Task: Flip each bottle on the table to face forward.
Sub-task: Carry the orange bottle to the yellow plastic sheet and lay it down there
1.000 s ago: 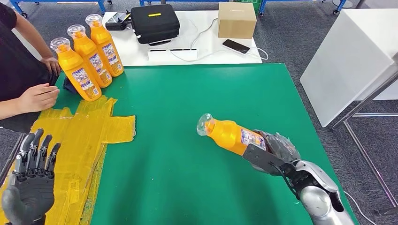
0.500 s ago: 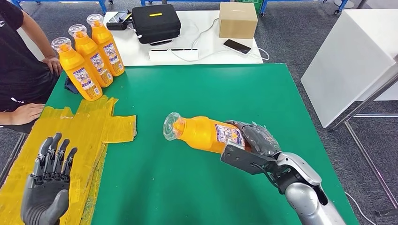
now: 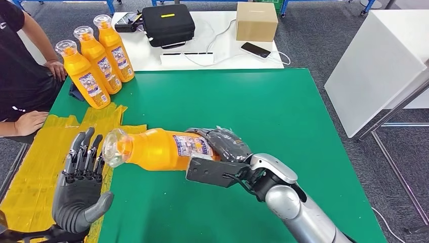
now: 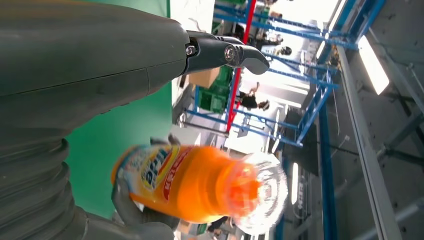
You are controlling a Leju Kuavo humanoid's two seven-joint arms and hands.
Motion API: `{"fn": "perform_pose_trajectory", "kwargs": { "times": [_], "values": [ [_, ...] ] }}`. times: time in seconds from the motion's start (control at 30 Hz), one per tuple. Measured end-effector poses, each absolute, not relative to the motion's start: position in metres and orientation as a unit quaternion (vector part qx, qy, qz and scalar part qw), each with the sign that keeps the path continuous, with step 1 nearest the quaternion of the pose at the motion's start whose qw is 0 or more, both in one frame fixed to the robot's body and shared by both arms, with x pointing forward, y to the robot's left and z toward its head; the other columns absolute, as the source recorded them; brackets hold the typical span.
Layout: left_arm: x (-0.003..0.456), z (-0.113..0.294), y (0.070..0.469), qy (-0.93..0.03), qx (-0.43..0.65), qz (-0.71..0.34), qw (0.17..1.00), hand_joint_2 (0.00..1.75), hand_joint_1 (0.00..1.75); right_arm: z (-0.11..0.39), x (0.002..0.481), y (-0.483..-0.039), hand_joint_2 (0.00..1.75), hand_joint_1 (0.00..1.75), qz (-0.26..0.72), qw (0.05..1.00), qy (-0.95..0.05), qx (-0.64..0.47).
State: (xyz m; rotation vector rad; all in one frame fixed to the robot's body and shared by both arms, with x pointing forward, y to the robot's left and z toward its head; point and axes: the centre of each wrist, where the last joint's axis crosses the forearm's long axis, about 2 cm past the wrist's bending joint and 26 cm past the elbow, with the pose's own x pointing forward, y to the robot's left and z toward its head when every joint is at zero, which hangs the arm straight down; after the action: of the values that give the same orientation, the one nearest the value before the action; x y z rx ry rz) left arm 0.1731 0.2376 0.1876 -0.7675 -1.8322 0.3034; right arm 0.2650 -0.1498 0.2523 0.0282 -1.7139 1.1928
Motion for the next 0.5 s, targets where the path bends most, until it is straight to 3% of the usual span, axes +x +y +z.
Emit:
{"fn": "perform_pose_trajectory", "kwargs": {
  "times": [0.5],
  "values": [
    [0.177, 0.191, 0.224, -0.765, -0.358, 0.097, 0.526, 1.75, 0.0, 0.242, 0.259, -0.116, 1.75, 1.75, 0.51, 0.507, -0.684, 0.122]
  ]
}}
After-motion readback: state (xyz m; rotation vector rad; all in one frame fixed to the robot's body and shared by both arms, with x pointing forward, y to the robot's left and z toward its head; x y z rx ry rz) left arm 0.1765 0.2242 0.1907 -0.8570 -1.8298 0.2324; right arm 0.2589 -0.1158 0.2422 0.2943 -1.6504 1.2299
